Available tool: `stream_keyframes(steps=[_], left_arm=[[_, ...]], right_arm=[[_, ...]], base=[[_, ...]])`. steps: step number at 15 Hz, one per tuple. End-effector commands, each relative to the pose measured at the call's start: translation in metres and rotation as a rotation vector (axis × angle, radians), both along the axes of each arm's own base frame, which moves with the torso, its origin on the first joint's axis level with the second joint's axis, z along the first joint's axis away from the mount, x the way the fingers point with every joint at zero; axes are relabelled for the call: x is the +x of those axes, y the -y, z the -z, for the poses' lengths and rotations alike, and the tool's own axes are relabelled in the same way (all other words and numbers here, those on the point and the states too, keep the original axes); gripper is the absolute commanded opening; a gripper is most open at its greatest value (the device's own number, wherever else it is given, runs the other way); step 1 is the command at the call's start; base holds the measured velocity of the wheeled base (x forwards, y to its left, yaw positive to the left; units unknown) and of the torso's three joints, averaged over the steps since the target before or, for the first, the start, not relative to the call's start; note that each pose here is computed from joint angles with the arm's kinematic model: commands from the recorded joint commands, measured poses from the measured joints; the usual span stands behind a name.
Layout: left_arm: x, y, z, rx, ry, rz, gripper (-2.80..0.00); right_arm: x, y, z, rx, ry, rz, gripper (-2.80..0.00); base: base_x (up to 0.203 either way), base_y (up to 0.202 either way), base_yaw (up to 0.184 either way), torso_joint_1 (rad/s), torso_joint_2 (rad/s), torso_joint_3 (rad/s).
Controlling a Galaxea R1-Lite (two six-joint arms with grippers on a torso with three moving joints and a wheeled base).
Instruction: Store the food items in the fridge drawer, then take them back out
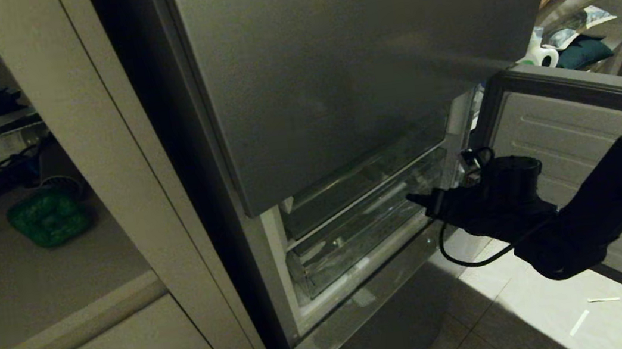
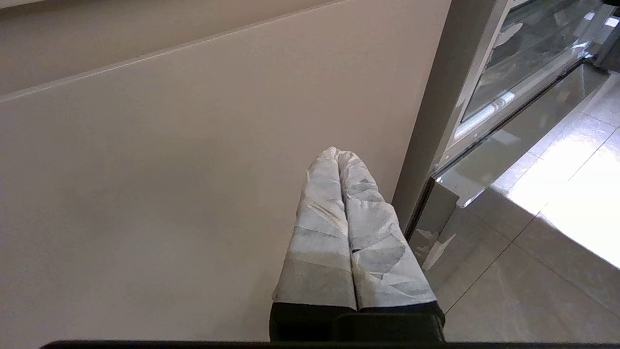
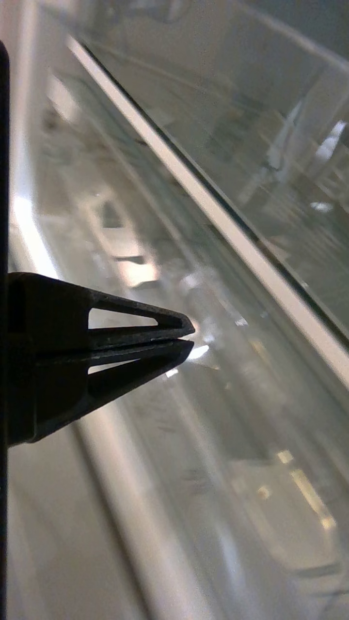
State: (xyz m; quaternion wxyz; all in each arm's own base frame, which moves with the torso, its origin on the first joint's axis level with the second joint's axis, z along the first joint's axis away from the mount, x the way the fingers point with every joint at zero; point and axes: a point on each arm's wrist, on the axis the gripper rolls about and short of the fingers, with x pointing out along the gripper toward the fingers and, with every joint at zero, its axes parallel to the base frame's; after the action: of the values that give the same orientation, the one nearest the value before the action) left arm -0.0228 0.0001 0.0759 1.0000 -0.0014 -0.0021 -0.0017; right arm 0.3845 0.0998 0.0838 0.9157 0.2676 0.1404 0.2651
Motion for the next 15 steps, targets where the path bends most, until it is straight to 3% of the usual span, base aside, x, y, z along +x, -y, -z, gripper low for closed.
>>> stream_keyframes(steps=[1, 5, 10, 15], left_arm=[[0.0, 0.0, 0.0, 0.0, -0.001, 0.0, -2.8], [0.0, 0.0, 0.0, 0.0, -0.001, 0.0, -2.8], [0.0, 0.0, 0.0, 0.0, -0.001, 0.0, -2.8], [0.0, 0.0, 0.0, 0.0, -0.001, 0.0, -2.8]], right_arm=[[-0.038, 0.01, -0.032, 0.008, 0.029, 0.003, -2.8], [-0.117, 0.031, -0.061, 0.002, 0.037, 0.019, -2.8], [-0.224, 0.059, -0.097, -0.033, 0.166, 0.049, -2.8], [-0.306, 0.085, -0.1, -0.142, 0.261, 0.219, -2.8]], base=[[0.0, 0.0, 0.0, 0.0, 0.0, 0.0], [0.0, 0.0, 0.0, 0.0, 0.0, 0.0], [0.0, 0.0, 0.0, 0.0, 0.0, 0.0], [0.0, 0.0, 0.0, 0.0, 0.0, 0.0]])
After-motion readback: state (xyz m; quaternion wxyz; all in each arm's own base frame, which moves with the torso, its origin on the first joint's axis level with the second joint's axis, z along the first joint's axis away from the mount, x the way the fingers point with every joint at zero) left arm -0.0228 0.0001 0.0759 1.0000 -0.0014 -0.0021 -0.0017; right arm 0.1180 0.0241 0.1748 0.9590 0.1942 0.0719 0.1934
